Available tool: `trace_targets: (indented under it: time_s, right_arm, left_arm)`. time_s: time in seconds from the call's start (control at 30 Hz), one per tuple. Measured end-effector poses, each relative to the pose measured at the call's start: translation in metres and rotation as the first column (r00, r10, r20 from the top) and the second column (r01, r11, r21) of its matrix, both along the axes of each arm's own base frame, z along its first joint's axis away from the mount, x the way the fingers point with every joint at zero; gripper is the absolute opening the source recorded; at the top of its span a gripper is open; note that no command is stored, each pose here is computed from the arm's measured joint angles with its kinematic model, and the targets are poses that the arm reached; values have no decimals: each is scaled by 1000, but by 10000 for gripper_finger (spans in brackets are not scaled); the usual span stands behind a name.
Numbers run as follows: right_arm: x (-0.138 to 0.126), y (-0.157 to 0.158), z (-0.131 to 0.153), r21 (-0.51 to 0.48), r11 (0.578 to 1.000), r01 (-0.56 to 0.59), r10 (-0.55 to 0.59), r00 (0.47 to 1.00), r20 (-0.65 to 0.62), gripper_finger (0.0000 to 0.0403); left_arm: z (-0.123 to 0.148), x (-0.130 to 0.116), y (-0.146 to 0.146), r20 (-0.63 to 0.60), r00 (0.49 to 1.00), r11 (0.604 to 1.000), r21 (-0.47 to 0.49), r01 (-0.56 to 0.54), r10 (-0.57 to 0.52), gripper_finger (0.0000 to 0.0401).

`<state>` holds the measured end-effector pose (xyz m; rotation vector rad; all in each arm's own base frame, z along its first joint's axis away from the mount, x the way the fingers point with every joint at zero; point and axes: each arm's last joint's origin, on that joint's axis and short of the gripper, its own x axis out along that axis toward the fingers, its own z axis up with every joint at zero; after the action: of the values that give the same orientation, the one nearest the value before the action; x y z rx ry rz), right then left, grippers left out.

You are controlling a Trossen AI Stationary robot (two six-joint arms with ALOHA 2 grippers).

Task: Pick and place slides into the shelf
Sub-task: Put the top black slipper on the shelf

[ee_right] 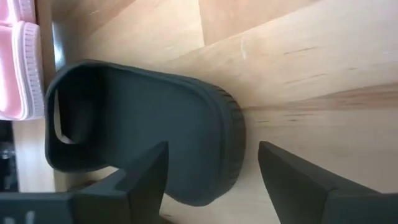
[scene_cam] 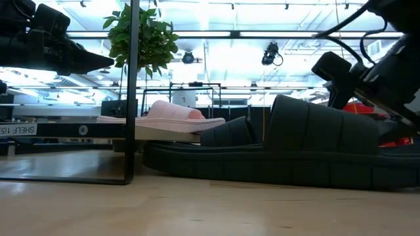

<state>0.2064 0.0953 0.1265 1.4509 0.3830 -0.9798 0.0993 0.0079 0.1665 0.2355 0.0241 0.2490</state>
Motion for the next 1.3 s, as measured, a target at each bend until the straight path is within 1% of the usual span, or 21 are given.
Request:
trace_targets:
  time_s: [0.2,0.47,0.8,0.9,0.97,1.07,1.3]
  right_arm:
    - [-5,-3,-11,22,1000,5,-6,998,66,246]
    - [-7,-4,-16,20,1000,-19,16,993,117,243]
    - [-7,-5,-16,26,999,-33,30,994,106,242]
    - [-6,-8,-16,13,999,-35,33,995,99,238]
    - [-5,-10,-16,9,999,-30,29,995,95,228]
    - [-3,-14,-17,6,999,-45,45,996,76,200]
    - [0,-20,-17,-18,998,-56,57,997,55,107]
  left_arm:
    - [0,0,0,0,1000,1000,0,0,0,24]
    - [0,0,0,0,1000,1000,1,0,0,12]
    - [0,0,0,0,1000,1000,1,0,0,24]
    - [0,0,0,0,1000,1000,1,0,0,23]
    - [0,0,0,0,1000,1000,1,0,0,20]
    - [0,0,0,0,1000,1000,1,0,0,15]
    - [0,0,0,0,1000,1000,0,0,0,17]
